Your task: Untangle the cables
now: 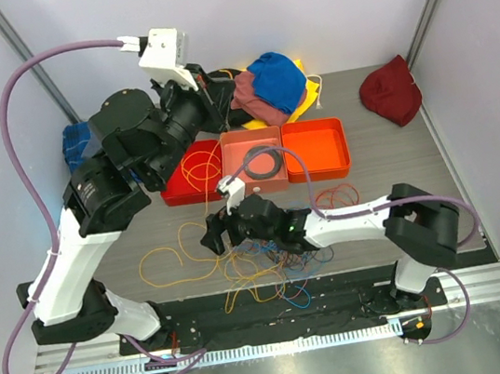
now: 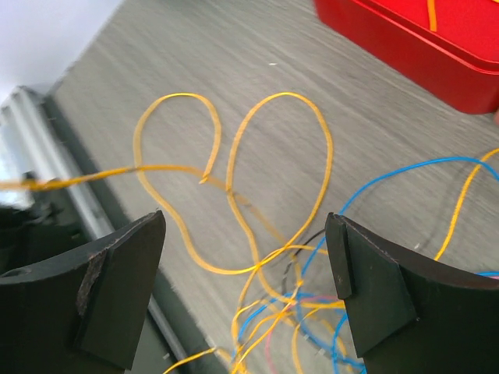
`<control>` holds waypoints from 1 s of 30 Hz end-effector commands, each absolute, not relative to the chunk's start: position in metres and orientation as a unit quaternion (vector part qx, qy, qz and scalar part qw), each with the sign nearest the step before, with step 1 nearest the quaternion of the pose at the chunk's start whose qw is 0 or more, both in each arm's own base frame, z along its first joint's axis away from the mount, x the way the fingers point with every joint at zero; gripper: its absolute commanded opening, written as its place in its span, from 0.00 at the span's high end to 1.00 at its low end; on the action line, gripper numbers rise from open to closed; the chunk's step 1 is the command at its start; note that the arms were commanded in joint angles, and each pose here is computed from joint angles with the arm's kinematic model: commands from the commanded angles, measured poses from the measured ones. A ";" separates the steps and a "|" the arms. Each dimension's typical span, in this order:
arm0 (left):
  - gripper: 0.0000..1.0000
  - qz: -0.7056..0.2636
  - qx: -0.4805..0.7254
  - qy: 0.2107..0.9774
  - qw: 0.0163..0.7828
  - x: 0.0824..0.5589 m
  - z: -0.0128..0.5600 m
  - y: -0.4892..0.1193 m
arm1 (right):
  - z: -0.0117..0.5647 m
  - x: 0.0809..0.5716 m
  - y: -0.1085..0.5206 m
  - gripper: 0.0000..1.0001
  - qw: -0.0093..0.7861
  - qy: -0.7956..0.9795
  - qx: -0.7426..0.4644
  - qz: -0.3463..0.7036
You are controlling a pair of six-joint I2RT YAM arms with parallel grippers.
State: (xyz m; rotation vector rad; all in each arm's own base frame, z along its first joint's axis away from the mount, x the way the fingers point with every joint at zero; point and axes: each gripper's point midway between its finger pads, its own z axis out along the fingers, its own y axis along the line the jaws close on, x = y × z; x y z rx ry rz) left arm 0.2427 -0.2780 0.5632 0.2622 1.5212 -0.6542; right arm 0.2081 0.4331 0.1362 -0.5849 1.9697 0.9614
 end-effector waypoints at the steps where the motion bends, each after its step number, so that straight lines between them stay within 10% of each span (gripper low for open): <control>1: 1.00 -0.325 0.110 0.654 0.674 0.231 0.579 -0.272 | 0.153 0.241 0.448 0.10 0.485 0.769 -0.201 0.365; 13: 1.00 -0.322 0.095 0.661 0.671 0.227 0.560 -0.260 | 0.183 0.256 0.424 0.98 0.530 0.764 -0.163 0.330; 30: 0.91 -0.263 0.025 0.689 0.674 0.229 0.484 -0.209 | 0.413 0.223 0.315 0.99 0.626 0.692 -0.148 0.327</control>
